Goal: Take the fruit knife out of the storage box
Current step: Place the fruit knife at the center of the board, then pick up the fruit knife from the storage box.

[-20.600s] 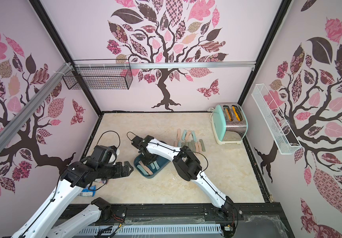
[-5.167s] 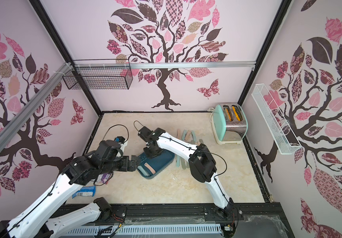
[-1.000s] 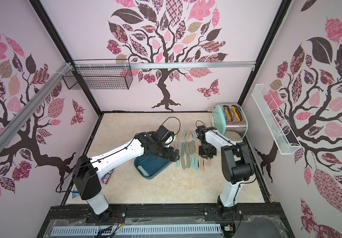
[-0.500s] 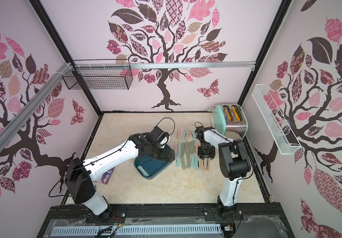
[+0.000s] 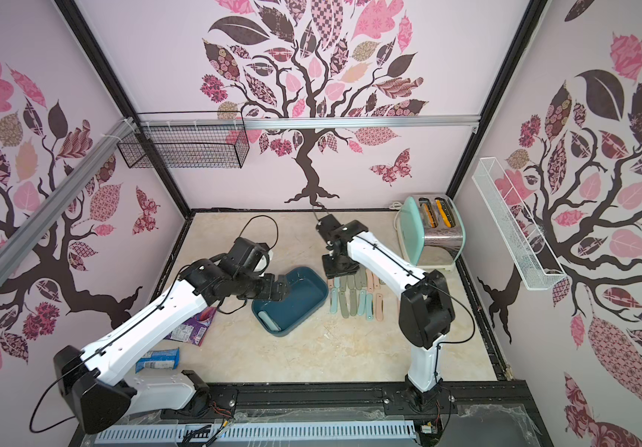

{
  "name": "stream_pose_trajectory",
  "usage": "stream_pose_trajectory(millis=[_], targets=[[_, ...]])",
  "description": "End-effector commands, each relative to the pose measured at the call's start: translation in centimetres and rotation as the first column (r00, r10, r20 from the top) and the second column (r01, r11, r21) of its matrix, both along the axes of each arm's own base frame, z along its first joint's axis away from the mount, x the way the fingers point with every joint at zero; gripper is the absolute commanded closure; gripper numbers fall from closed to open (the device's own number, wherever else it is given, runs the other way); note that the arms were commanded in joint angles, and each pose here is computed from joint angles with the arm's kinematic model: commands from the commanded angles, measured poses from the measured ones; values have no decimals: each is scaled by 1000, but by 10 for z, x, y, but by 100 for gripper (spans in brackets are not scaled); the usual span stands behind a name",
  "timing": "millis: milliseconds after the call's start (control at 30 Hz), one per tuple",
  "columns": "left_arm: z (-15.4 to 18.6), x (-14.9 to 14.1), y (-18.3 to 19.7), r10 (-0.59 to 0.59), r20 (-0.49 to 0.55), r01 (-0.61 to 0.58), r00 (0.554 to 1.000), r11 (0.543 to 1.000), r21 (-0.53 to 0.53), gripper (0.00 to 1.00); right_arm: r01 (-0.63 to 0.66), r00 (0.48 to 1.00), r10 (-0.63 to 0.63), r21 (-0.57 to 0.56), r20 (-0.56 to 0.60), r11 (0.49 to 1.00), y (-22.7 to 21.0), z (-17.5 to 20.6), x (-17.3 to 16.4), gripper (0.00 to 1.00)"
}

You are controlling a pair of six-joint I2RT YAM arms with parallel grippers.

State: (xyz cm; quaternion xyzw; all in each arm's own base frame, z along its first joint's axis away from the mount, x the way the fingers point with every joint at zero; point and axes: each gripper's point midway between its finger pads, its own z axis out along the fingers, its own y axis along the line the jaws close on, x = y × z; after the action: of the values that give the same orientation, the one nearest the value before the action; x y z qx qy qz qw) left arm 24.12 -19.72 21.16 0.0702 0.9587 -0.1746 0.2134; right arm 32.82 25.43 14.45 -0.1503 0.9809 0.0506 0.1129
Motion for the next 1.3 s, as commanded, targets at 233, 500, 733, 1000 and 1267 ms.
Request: stream_pose_trajectory(millis=[233, 500, 733, 1000, 1267], targets=[[22, -75, 103, 226, 67, -231, 972, 970, 78, 2, -299, 949, 308, 126, -60, 946, 154, -41, -60, 50], [25, -107, 137, 285, 61, -291, 956, 950, 111, 2, -336, 930, 355, 173, -93, 926, 191, -76, -69, 50], [27, -105, 135, 284, 52, -288, 957, 950, 120, 2, -361, 917, 383, 185, -106, 914, 205, -100, -77, 50], [26, -105, 133, 245, 36, -248, 969, 956, 154, 2, -328, 938, 331, 52, -101, 943, 192, -137, -66, 50], [22, -103, 129, 233, 32, -235, 972, 959, 156, 2, -299, 951, 294, -48, -93, 953, 171, -151, -62, 72]])
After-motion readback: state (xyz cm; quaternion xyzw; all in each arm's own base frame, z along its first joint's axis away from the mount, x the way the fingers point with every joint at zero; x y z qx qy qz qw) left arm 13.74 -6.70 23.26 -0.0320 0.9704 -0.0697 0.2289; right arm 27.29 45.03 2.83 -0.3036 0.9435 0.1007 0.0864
